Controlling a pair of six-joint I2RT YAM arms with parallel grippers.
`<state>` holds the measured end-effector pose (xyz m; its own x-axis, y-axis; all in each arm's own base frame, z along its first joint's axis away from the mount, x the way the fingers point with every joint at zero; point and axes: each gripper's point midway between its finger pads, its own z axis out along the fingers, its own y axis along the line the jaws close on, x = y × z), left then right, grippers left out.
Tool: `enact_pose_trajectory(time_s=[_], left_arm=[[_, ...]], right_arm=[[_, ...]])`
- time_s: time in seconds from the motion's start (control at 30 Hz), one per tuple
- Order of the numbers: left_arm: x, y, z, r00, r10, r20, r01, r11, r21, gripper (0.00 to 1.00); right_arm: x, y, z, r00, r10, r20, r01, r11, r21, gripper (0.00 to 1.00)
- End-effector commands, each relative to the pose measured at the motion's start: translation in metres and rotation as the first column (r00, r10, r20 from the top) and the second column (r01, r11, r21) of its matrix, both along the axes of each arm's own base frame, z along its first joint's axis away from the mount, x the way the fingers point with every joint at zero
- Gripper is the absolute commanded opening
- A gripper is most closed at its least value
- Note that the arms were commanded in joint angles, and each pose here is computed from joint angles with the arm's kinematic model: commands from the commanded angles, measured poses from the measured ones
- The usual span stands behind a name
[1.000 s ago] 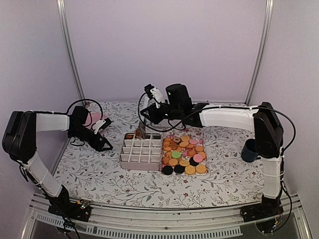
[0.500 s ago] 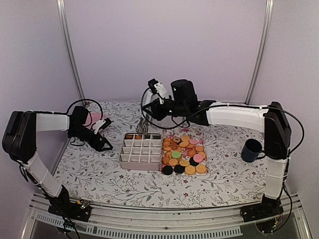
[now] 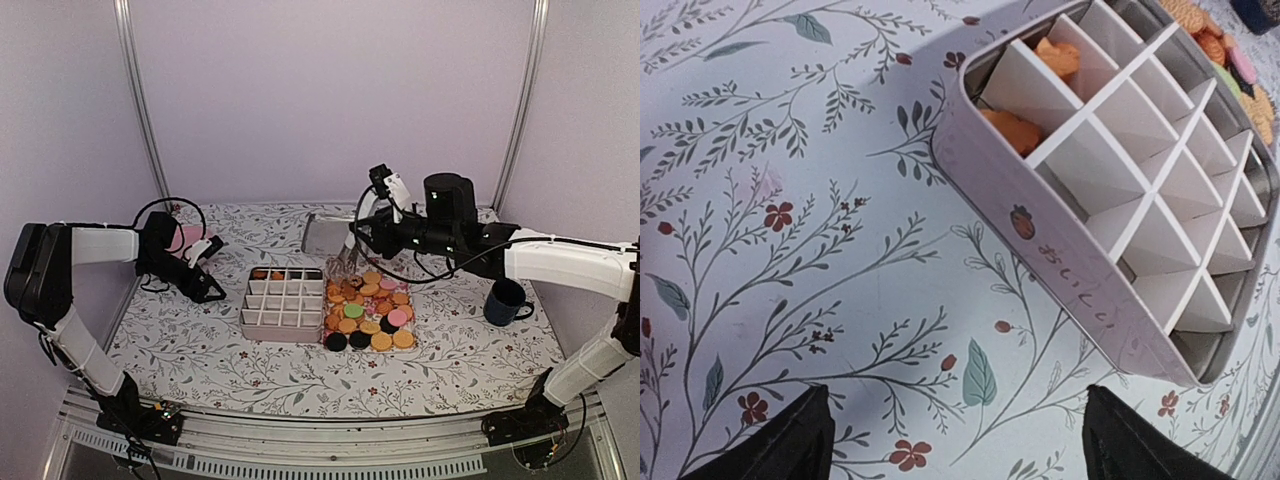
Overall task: Pack the cookies
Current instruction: Pick up the fake cookies from the plate.
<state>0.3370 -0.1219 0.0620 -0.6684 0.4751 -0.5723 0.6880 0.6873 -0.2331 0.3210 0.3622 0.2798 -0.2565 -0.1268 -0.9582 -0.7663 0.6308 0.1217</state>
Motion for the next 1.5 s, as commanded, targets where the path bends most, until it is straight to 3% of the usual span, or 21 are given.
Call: enact_pose_trajectory(time_s=[0.0,0.33,1.07,1.3,1.47], left_arm=[[0.005,0.001,0.015,1.0,0.006,0.029,-0.006,1.0,-0.015,0.86],[0.006,0.001,0.015,1.0,0.006,0.017,-0.006,1.0,-0.007,0.86],[0.008,0.002,0.016,1.0,0.011,0.021,-0.011,1.0,-0.003,0.86],[0.005,0.003,0.012,1.0,0.01,0.018,-0.01,1.0,0.0,0.86],[0.005,0.003,0.013,1.0,0.009,0.019,-0.009,1.0,0.001,0.86]], right_arm=[[-0.016,-0.023,-0.006,0.999,-0.034,-0.039,0.035,0.999,0.021,0.33],[-0.027,-0.022,-0.029,0.994,-0.018,-0.109,0.022,0.999,0.03,0.37],[-0.026,-0.005,-0.088,0.994,-0.063,-0.094,0.05,0.99,-0.136,0.42],[-0.014,-0.01,-0.088,0.989,-0.148,-0.014,0.142,0.971,-0.193,0.4],[-0.01,-0.012,-0.072,0.985,-0.167,0.032,0.17,0.971,-0.166,0.4]])
